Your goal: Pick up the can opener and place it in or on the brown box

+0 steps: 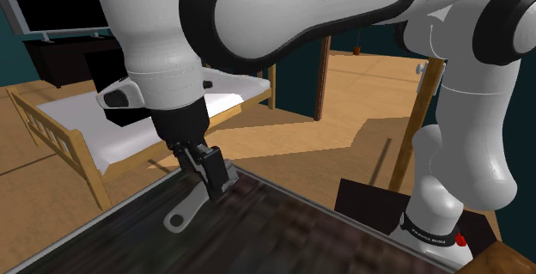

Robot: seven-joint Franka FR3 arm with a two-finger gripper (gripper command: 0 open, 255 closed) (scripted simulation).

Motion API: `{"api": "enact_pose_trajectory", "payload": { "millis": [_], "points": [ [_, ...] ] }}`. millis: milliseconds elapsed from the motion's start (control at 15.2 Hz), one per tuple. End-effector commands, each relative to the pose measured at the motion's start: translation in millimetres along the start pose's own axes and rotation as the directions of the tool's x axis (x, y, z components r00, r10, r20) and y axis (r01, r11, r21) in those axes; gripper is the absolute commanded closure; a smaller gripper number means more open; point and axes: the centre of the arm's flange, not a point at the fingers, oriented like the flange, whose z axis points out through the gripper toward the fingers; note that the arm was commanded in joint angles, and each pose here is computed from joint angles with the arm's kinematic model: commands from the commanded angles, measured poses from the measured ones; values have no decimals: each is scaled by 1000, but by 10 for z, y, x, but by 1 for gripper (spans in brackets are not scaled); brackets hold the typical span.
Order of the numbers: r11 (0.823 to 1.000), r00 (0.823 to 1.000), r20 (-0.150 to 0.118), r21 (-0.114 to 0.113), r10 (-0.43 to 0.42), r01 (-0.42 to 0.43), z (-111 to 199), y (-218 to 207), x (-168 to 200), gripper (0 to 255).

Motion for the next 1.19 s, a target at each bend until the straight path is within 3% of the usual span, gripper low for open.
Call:
{"api": "enact_pose_trajectory", "payload": {
  "millis": [0,594,660,1122],
  "points": [
    [1000,1000,0,0,-1,1,107,-2,4,0],
    [1000,1000,0,0,-1,1,189,-2,5,0],
    [1000,1000,0,0,-1,1,189,-2,5,255],
    [1000,1000,0,0,-1,1,189,-2,5,255]
  ]
}}
